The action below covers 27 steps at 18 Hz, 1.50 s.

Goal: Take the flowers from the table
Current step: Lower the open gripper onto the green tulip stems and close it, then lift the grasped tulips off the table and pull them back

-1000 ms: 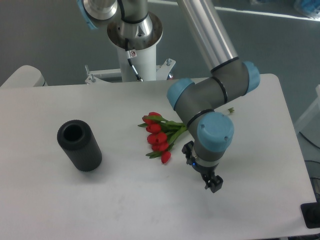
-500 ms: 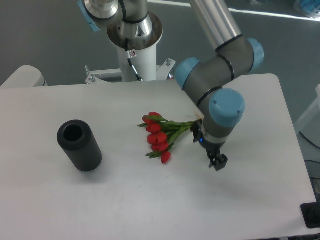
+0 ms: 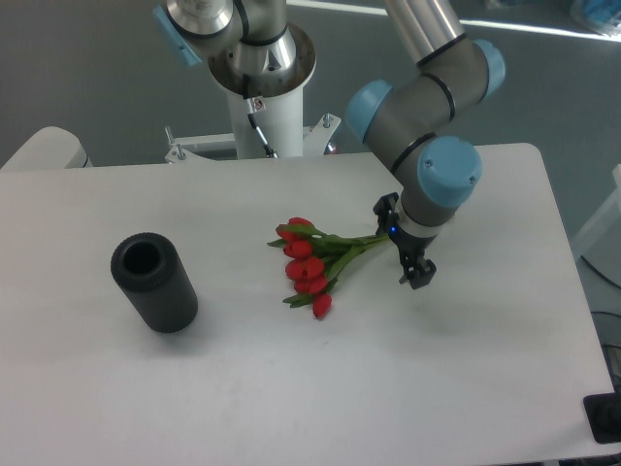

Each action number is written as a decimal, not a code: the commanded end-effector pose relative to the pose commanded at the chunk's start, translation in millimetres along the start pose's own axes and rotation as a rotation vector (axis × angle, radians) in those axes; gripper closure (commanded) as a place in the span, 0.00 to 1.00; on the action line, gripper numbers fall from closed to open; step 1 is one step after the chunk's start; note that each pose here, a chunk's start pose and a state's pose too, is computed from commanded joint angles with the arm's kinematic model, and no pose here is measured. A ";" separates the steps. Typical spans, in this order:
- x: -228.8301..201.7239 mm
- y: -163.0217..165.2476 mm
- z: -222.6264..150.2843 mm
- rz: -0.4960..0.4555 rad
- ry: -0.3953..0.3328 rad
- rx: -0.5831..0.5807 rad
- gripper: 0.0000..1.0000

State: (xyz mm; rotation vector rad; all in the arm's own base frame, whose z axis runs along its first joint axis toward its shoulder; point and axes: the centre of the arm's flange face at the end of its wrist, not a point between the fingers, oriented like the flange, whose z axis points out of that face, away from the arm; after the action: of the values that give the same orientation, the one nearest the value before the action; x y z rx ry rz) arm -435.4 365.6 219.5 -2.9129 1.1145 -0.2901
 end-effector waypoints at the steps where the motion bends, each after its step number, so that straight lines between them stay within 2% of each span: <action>1: 7.6 -1.2 1.5 -0.003 0.004 0.002 0.00; 4: 24.4 -6.4 23.4 -0.004 0.045 0.014 0.00; 8: 32.7 -17.8 36.2 -0.001 0.064 0.053 0.00; 11: 35.3 -23.8 44.0 -0.003 0.035 0.068 0.00; 14: 38.4 -22.9 50.7 -0.005 0.011 0.062 0.11; 16: 38.3 -23.6 50.6 -0.003 0.010 0.062 0.23; 19: 38.6 -23.7 51.1 -0.005 0.010 0.062 0.49; 23: 37.6 -22.7 49.8 -0.006 0.006 0.061 0.76; 25: 36.7 -21.0 48.3 -0.009 0.003 0.062 0.82; 27: 34.3 -18.9 44.9 -0.010 -0.005 0.061 0.84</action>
State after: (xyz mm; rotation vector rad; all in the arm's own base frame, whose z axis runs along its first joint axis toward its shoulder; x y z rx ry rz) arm -390.0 354.4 182.6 -2.8655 1.0712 -0.3111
